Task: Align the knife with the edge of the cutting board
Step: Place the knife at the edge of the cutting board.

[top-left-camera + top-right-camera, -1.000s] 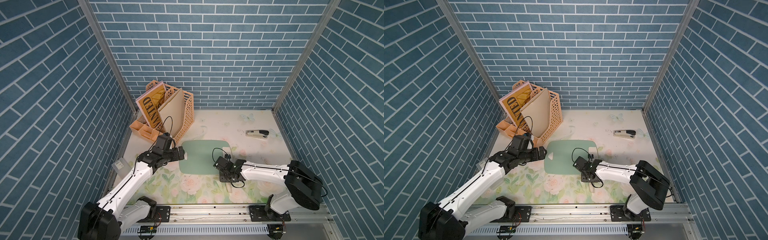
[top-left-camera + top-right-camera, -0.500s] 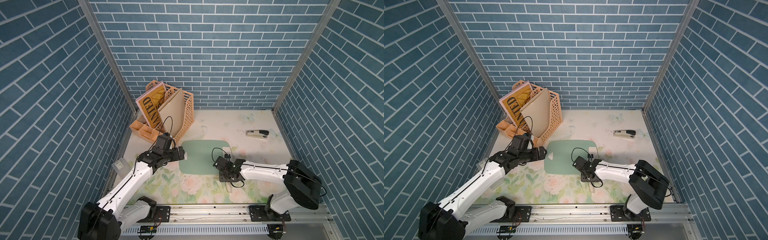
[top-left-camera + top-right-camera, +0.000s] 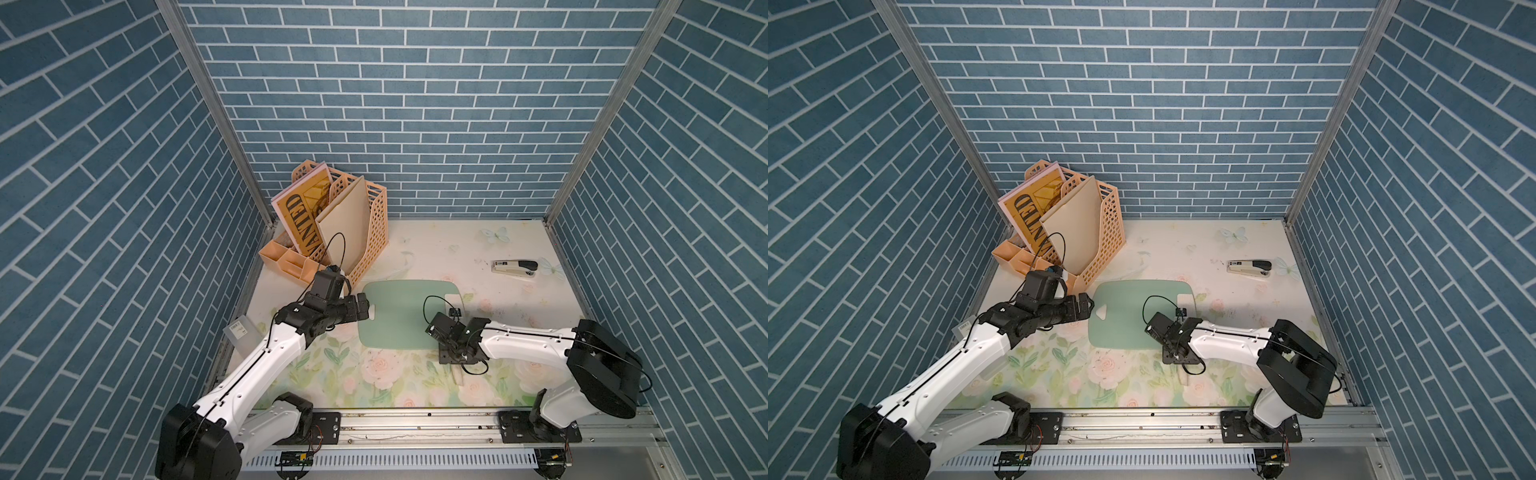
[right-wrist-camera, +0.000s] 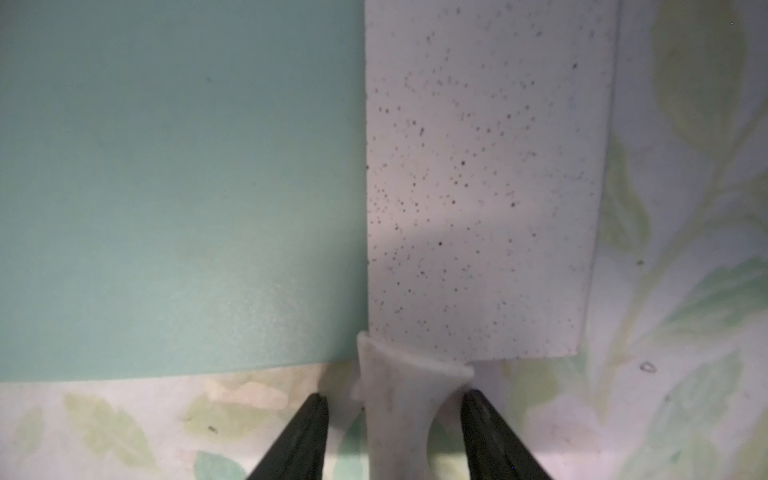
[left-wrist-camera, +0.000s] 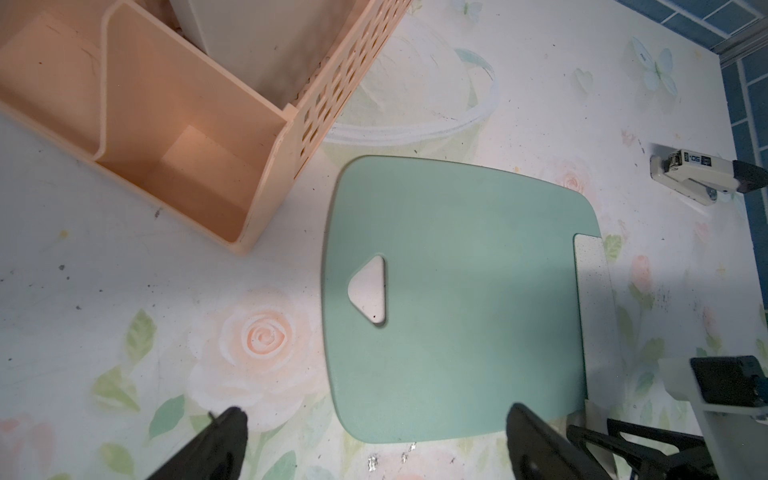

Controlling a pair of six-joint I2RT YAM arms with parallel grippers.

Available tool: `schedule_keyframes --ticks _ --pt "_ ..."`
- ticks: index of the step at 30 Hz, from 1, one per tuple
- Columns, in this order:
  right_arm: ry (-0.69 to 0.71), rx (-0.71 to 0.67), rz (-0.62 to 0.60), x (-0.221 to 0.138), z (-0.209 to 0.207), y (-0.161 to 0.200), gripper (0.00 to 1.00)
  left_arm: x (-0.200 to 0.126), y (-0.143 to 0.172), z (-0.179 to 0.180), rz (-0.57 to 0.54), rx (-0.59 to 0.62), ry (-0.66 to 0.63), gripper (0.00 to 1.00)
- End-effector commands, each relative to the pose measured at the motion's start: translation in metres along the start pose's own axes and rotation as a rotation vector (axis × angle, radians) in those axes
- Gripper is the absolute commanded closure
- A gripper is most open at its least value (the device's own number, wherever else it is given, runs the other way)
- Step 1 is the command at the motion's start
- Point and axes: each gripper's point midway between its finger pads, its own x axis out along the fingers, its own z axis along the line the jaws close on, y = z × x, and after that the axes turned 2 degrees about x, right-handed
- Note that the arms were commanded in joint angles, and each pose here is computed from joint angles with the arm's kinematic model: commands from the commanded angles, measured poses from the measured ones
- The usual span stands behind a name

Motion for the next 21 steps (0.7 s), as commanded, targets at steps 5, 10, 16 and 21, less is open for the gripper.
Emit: schedule_keyframes --ticks 5,10,16,21 --pt "0.009 -0.018 -0.021 -0.011 -0.002 -0.007 0.43 -0.001 0.006 0.001 0.010 0.015 -0.005 0.00" --pt "-0.010 -0.016 -0.037 -0.018 0.000 -0.010 0.43 -0.001 0.006 0.001 0.011 0.018 -0.005 0.00" --pt "-0.084 -0.006 -0.068 -0.039 0.010 -0.019 0.43 0.000 0.007 0.002 0.014 0.017 -0.009 0.00" --pt "-0.122 -0.010 -0.152 -0.079 0.017 -0.042 0.43 -0.001 0.006 0.001 0.008 0.017 -0.006 0.00"
